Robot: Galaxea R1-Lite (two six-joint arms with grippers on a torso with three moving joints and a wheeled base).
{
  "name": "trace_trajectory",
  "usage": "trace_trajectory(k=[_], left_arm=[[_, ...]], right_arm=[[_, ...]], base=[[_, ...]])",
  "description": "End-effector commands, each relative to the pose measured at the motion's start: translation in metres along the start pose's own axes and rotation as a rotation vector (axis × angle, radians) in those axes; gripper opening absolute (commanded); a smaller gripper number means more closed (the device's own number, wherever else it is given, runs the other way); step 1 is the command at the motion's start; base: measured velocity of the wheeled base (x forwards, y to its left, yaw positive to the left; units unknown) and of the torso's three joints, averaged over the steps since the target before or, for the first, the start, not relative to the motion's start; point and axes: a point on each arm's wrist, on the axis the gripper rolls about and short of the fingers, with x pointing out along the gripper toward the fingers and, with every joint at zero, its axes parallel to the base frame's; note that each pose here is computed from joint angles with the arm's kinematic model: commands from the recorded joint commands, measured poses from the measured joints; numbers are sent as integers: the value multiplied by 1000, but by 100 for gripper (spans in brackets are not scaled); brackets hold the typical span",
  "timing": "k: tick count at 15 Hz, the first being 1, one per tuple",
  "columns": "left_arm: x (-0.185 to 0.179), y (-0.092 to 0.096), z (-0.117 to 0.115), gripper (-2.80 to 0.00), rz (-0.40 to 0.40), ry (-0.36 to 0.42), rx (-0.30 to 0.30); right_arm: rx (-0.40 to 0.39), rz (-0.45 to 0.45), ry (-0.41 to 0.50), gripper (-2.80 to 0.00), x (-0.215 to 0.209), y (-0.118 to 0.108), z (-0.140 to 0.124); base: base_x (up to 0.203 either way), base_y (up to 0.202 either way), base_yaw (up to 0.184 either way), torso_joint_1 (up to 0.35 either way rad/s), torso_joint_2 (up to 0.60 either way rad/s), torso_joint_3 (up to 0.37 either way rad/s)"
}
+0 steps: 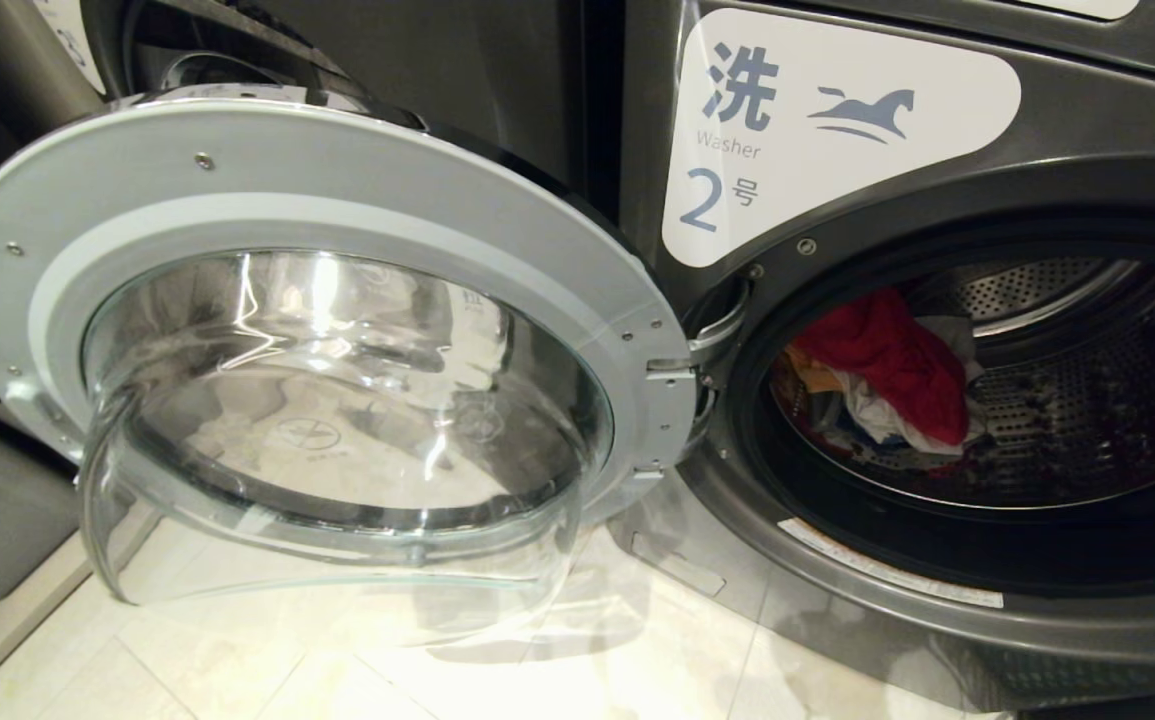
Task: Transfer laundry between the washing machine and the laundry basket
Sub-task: Pick a cloth and place it into the basket
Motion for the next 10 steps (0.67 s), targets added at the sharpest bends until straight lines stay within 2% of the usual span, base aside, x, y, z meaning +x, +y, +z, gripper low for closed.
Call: trace_trajectory(k=[1, 3, 5, 8, 10], left_arm=[[0, 0, 0, -280, 1, -1, -9], [0, 0, 0, -280, 2, -1, -14], [0, 0, 0, -280, 2, -2, -14], [0, 0, 0, -280, 2, -1, -14], [0, 0, 0, -280, 2, -1, -14]], right_arm=[[-6, 105, 185, -280, 36, -8, -3], [-24, 154, 276, -280, 72, -16, -6], [-27, 157, 329, -280, 115, -24, -11], [-21, 127, 330, -280, 183, -35, -25], [-16, 97, 296, -280, 226, -38, -39]], base=[[0, 0, 0, 0, 0, 0], [0, 0, 0, 0, 0, 0], [0, 0, 0, 0, 0, 0], [0, 0, 0, 0, 0, 0], [0, 0, 0, 0, 0, 0]])
